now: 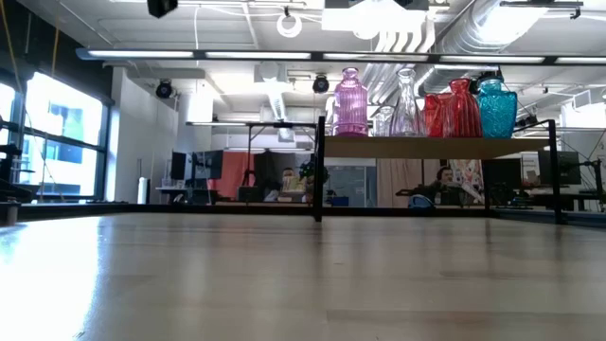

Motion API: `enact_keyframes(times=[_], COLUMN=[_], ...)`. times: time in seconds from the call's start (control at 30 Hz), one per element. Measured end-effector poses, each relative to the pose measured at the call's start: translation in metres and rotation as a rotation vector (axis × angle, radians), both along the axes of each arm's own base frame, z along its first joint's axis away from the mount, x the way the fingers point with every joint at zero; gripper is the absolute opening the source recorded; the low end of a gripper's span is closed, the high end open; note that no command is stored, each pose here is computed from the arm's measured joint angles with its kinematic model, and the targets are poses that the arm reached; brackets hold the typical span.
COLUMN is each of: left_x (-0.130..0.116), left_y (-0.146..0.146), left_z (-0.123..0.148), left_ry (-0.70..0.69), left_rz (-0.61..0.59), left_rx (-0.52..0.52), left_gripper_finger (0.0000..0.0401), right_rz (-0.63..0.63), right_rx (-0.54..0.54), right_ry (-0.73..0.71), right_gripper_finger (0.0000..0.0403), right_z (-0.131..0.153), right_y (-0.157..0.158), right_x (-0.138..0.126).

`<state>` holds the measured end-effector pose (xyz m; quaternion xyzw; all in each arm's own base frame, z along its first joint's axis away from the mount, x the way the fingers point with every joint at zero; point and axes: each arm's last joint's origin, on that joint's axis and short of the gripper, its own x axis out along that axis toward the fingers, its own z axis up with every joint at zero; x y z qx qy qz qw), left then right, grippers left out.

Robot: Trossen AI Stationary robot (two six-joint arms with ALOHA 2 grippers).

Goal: Sort vases onto shelf
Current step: Put the blue vase on the shelf aligned with the other blue vase

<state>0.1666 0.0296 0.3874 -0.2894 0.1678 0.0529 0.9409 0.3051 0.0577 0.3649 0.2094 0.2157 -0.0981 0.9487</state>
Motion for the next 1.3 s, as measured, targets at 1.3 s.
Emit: enact_keyframes(times=[1.3], left_x=[-0.116], left_y=[-0.012], left_z=[-0.088], left_ry=[-0.098], left_rz=[0.393], left_rx=[0.236], left_gripper_finger=[0.0101], right_rz=[-0.292], right_rx=[-0.194], right_ry=[-0.129], right_gripper_finger=[0.0281], right_z=[0.069], right_y=[-0.044], right_x=[-0.127])
